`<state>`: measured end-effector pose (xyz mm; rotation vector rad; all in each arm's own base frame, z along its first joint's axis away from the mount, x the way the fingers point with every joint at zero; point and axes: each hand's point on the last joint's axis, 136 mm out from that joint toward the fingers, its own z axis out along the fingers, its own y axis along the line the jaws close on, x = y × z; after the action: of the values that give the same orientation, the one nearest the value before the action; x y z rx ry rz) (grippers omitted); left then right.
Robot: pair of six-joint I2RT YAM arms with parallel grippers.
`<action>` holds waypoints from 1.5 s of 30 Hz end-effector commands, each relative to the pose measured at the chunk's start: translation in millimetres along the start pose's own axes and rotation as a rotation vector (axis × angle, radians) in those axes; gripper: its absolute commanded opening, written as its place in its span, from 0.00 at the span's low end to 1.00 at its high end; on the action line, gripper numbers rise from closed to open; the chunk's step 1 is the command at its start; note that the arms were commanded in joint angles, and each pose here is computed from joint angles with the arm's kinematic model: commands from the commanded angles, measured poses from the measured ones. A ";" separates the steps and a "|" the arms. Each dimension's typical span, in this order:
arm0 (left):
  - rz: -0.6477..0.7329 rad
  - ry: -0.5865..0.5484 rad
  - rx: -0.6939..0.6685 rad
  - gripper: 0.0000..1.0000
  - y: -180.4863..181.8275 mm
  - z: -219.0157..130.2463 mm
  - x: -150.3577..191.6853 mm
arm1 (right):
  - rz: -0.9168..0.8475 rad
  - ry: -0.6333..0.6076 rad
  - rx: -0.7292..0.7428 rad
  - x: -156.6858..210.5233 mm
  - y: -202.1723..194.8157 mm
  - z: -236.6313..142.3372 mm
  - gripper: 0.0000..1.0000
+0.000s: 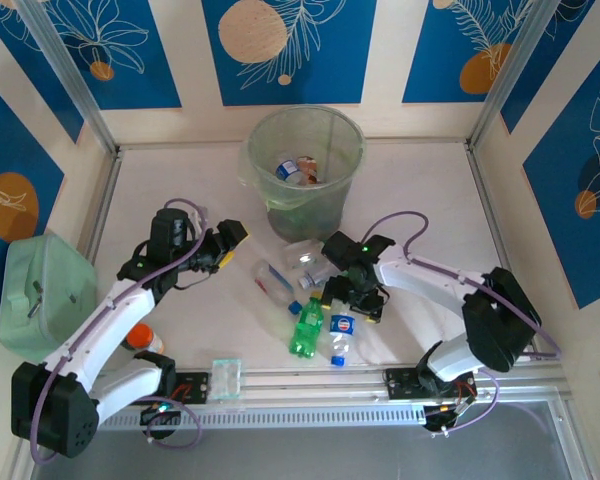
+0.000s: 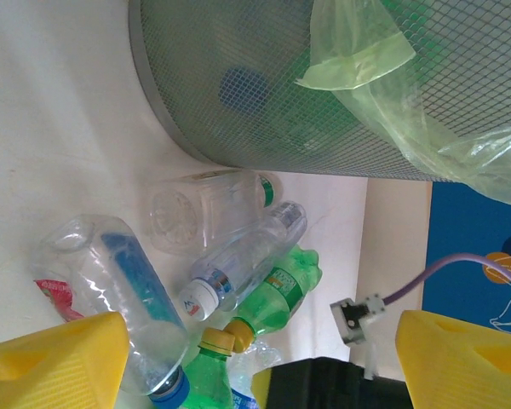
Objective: Put the plastic bottles in the bin
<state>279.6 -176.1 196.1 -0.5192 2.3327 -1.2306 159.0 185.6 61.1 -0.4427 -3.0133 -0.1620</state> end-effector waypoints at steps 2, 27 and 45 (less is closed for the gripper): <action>0.020 0.006 0.015 0.81 -0.1 -2.3 2.9 | -0.047 0.016 -0.012 -2.7 13.0 1.8 0.88; 0.052 -0.006 0.028 0.82 -11.1 -5.9 -2.2 | -0.065 -0.065 -0.014 -17.3 10.2 -7.3 0.56; 0.333 0.092 0.539 0.88 -155.1 -35.6 25.1 | -0.066 -0.572 -0.945 -59.5 70.9 -254.4 0.55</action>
<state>272.9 -226.0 288.8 -0.1043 2.0781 -1.5164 244.2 194.4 265.3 -0.5071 -3.3598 -1.4053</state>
